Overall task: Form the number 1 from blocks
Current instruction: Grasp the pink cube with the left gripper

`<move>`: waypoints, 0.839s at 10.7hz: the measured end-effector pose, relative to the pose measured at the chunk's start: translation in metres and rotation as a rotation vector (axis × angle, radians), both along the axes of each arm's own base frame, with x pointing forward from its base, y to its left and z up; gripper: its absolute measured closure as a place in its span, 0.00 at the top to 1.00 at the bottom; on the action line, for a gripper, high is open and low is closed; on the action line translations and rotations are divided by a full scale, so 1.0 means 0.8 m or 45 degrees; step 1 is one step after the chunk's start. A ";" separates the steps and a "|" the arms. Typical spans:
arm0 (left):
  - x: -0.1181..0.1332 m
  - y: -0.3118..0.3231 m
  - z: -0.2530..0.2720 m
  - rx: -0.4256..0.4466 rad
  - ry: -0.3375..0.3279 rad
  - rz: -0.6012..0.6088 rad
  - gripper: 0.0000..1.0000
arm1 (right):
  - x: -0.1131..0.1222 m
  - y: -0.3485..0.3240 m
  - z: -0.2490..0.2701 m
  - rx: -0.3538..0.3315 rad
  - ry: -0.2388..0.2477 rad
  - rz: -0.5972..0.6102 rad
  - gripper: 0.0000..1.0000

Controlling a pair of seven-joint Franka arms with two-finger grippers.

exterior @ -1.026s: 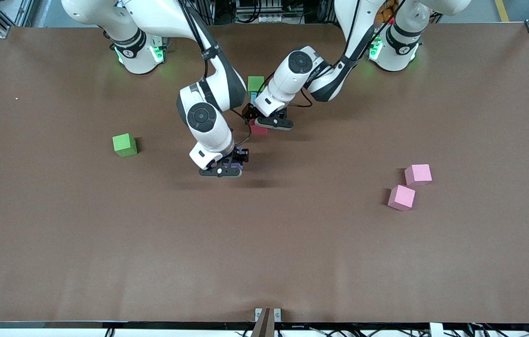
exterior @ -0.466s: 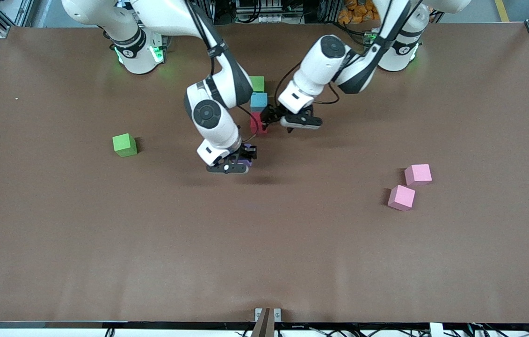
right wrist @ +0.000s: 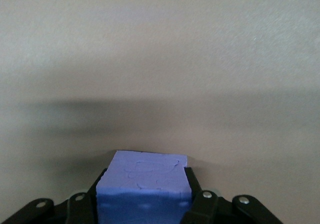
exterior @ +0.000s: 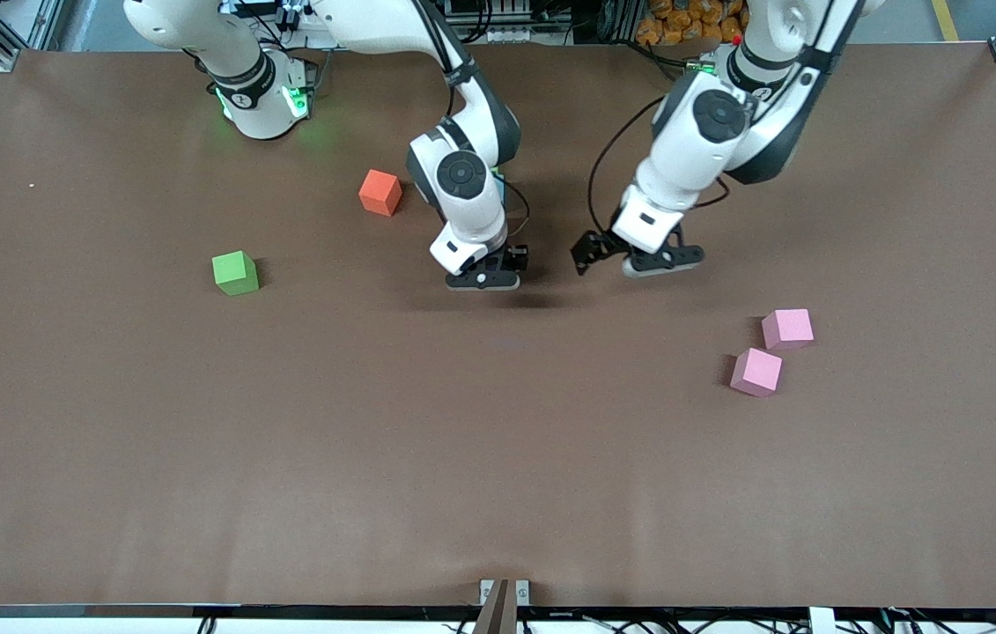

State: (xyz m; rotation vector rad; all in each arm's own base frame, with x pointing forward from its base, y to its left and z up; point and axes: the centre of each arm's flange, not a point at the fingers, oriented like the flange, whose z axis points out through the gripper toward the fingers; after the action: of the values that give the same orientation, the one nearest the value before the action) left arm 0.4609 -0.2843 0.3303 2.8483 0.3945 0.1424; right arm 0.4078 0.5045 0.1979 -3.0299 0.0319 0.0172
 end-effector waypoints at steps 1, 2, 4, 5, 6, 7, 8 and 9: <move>0.017 0.029 0.000 0.013 -0.017 -0.004 1.00 | -0.004 0.003 0.000 -0.001 0.001 0.008 0.62; 0.034 0.061 0.001 0.031 -0.033 -0.026 1.00 | -0.005 0.003 0.000 -0.003 0.002 0.010 0.62; 0.061 0.130 0.001 0.080 -0.061 -0.119 1.00 | -0.010 0.005 -0.001 -0.011 0.009 0.019 0.62; 0.072 0.161 0.002 0.103 -0.085 -0.169 1.00 | -0.012 0.005 -0.001 -0.017 0.013 0.024 0.62; 0.081 0.178 0.007 0.116 -0.107 -0.206 1.00 | -0.013 0.005 -0.001 -0.027 0.018 0.033 0.62; 0.085 0.182 0.013 0.119 -0.120 -0.231 1.00 | -0.015 0.005 -0.001 -0.037 0.028 0.041 0.62; 0.088 0.180 0.018 0.118 -0.128 -0.238 1.00 | -0.016 0.004 -0.001 -0.044 0.032 0.044 0.62; 0.090 0.178 0.020 0.117 -0.133 -0.243 1.00 | -0.017 0.002 -0.001 -0.059 0.034 0.052 0.62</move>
State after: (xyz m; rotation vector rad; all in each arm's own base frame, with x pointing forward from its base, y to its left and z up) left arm 0.5326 -0.1416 0.3465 2.9331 0.0959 0.2771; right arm 0.3943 0.5063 0.1970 -3.0763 -0.0278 0.0608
